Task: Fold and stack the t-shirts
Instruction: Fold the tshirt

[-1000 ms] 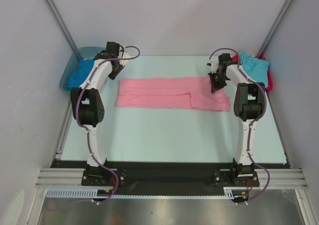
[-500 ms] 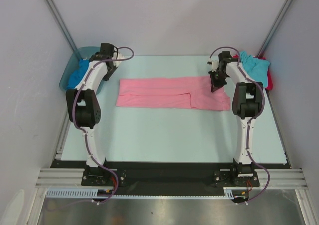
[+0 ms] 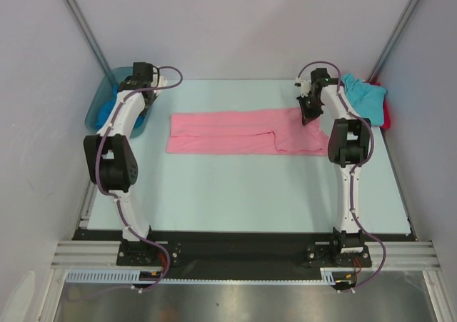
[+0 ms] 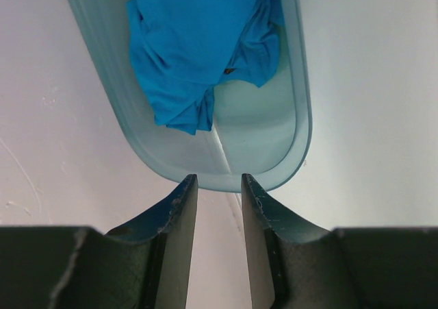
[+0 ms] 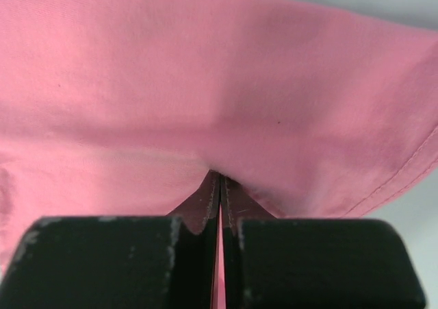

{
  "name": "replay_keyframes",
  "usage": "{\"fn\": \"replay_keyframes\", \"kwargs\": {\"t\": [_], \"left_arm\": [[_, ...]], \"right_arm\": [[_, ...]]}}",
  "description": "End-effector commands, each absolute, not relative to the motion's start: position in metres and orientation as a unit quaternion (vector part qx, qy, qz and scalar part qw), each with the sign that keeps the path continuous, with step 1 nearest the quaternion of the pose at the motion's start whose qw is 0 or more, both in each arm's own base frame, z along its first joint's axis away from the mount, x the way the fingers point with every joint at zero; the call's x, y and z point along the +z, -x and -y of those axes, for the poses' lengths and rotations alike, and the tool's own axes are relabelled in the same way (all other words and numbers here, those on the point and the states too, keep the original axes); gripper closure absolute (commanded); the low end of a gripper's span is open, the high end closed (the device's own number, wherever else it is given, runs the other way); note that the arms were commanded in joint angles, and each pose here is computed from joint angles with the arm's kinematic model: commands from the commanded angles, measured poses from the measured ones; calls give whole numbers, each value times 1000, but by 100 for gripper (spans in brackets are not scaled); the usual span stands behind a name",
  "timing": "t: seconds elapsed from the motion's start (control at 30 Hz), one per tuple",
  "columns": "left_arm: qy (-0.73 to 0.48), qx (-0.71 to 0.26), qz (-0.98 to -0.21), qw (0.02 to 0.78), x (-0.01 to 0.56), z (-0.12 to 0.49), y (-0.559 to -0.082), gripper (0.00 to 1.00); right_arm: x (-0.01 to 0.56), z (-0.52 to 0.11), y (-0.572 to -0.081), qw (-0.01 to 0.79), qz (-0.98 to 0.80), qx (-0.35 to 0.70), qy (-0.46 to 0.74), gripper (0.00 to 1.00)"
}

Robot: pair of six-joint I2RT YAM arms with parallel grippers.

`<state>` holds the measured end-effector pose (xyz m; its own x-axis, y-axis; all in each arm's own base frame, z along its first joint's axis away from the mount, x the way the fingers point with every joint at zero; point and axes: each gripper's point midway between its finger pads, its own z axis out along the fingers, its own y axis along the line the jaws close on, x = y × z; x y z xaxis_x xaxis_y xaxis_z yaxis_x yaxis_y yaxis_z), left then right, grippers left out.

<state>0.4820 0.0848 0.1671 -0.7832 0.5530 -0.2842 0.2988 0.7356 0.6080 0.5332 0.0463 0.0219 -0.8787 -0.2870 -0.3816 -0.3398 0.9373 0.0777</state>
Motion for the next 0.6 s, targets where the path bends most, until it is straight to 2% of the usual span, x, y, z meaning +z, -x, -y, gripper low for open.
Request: {"fn": "replay_keyframes", "kwargs": {"t": [0.0, 0.23, 0.33, 0.37, 0.47, 0.57], "left_arm": [[-223, 307, -889, 256, 202, -98, -474, 63], [-217, 307, -888, 264, 209, -97, -471, 63], [-215, 305, -888, 269, 210, -96, -472, 63], [-217, 304, -888, 268, 209, -96, -473, 62], [-217, 301, -889, 270, 209, -95, -475, 63], [-215, 297, -889, 274, 209, -93, -479, 63]], "right_arm": [[-13, -39, -553, 199, -962, 32, 186, 100], [-11, -43, -525, 182, -963, 49, 190, 99], [-6, -43, -512, 173, -964, 49, 196, 88], [-4, -41, -510, 174, -964, 47, 198, 80], [3, -41, -500, 171, -963, 40, 206, 71], [9, -39, -490, 169, -963, 30, 209, 66]]}}
